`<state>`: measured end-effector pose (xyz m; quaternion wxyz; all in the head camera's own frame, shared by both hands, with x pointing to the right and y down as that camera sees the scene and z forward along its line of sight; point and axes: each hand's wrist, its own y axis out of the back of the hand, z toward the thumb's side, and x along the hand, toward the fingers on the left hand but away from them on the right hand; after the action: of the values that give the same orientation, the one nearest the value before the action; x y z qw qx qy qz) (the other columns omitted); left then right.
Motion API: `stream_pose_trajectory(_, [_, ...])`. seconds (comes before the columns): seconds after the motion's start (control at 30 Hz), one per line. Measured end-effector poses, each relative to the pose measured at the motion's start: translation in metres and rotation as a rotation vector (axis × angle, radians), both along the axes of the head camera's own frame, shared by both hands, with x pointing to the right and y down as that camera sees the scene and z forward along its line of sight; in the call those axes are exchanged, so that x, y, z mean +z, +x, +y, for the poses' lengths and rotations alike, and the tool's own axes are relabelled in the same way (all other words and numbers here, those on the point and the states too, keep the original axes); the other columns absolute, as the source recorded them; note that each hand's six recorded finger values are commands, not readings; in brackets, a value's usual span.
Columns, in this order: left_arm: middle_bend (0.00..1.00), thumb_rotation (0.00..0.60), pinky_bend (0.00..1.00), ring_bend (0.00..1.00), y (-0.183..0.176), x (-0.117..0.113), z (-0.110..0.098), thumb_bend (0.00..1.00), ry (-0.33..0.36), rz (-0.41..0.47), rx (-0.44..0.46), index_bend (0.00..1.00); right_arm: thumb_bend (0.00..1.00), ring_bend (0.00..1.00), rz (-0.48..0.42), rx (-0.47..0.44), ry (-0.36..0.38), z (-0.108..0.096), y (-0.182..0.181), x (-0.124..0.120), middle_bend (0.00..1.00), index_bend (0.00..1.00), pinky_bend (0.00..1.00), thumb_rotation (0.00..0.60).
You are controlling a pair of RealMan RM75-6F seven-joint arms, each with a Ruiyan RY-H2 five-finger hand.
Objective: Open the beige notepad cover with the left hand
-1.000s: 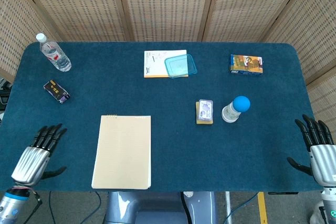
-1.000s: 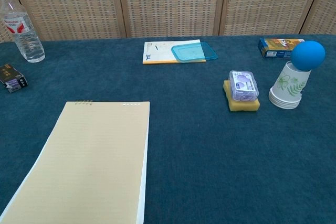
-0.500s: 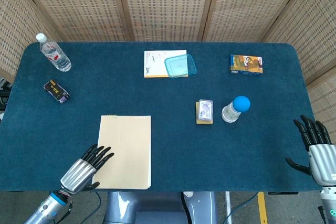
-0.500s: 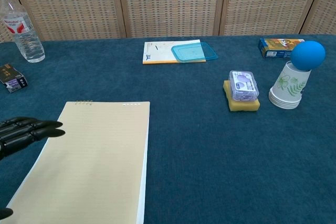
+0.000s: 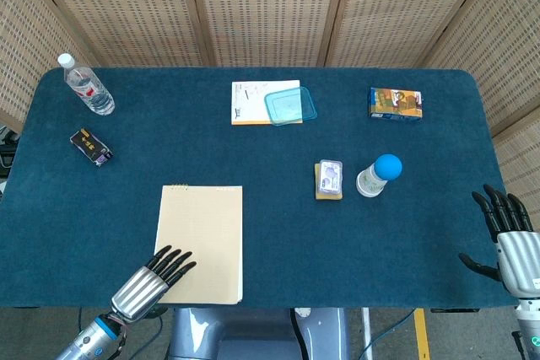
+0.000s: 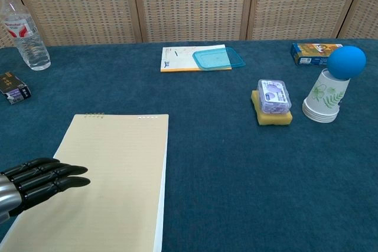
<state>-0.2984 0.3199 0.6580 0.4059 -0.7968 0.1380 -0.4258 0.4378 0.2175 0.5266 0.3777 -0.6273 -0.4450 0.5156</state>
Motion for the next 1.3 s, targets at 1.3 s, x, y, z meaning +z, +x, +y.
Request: stream_pose_trajectory(1.3, [0.00, 0.600, 0.00, 0.00, -0.001, 0.018, -0.009, 0.24, 0.004, -0.048, -0.019, 0.00, 0.00, 0.00, -0.008, 0.012, -0.006, -0.002, 0.003, 0.000, 0.00, 0.00, 0.00, 0.600])
